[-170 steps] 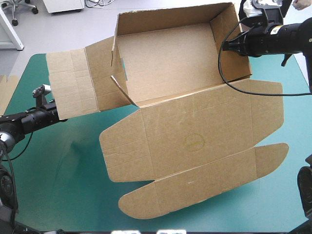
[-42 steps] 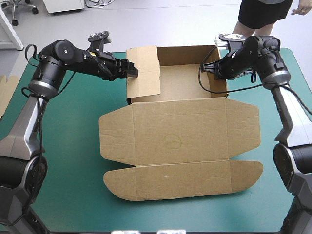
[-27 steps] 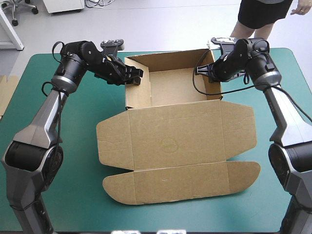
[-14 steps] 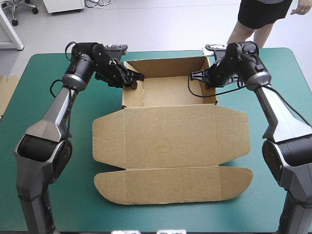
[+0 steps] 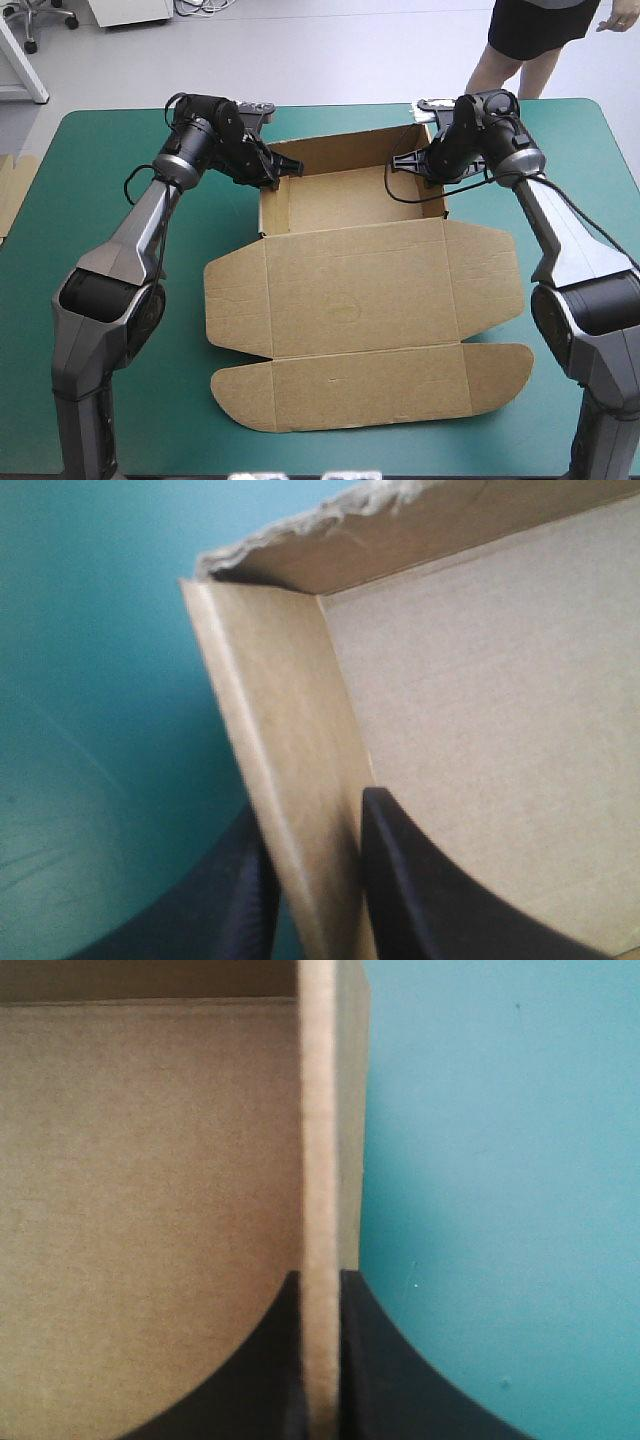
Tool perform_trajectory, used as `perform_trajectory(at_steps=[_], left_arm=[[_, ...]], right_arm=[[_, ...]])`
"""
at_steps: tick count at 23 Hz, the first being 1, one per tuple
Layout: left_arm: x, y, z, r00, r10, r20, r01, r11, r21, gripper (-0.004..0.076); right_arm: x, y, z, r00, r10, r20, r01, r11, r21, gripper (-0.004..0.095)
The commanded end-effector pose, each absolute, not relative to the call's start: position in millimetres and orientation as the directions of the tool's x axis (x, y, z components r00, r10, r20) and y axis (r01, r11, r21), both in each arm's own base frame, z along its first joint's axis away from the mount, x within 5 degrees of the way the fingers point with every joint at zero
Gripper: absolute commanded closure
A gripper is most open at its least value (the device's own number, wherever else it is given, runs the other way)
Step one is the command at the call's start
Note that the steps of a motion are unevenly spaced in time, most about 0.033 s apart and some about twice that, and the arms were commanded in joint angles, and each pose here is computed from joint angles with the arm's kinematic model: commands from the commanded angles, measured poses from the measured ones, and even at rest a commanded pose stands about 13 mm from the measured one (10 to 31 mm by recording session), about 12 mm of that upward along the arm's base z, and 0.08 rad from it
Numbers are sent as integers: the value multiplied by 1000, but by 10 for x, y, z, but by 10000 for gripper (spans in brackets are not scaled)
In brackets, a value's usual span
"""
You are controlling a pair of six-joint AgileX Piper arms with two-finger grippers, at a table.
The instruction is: Fold the box
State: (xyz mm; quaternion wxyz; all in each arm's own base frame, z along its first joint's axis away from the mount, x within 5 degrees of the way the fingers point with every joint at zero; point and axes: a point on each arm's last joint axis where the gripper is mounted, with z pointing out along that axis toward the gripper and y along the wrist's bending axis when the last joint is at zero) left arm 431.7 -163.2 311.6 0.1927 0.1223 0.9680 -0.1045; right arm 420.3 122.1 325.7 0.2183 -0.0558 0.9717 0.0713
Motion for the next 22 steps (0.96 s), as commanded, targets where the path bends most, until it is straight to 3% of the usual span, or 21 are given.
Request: perform_trajectory(at_steps=[1, 10, 12, 15, 22], left_arm=[[4155, -1673, 3421, -875, 219, -432, 309, 939, -149, 515], [4218, -1727, 3231, -880, 255, -401, 313, 946, -85, 493], [4246, -1734, 3174, -884, 253, -393, 308, 948, -82, 549], [4270, -1761, 3085, -892, 258, -370, 311, 946, -88, 715], [4338, -1765, 3027, -877, 269, -398, 319, 946, -65, 734]], right_arm=[[4127, 1186, 3651, -830, -35, -557, -148, 976, 159, 906], [4244, 1224, 3401, -870, -25, -492, -140, 970, 198, 907], [4254, 1206, 3378, -875, -26, -483, -136, 972, 194, 907], [4264, 1182, 3371, -876, -22, -482, -130, 973, 192, 907], [4304, 1222, 3315, -878, -8, -479, -133, 965, 227, 908]])
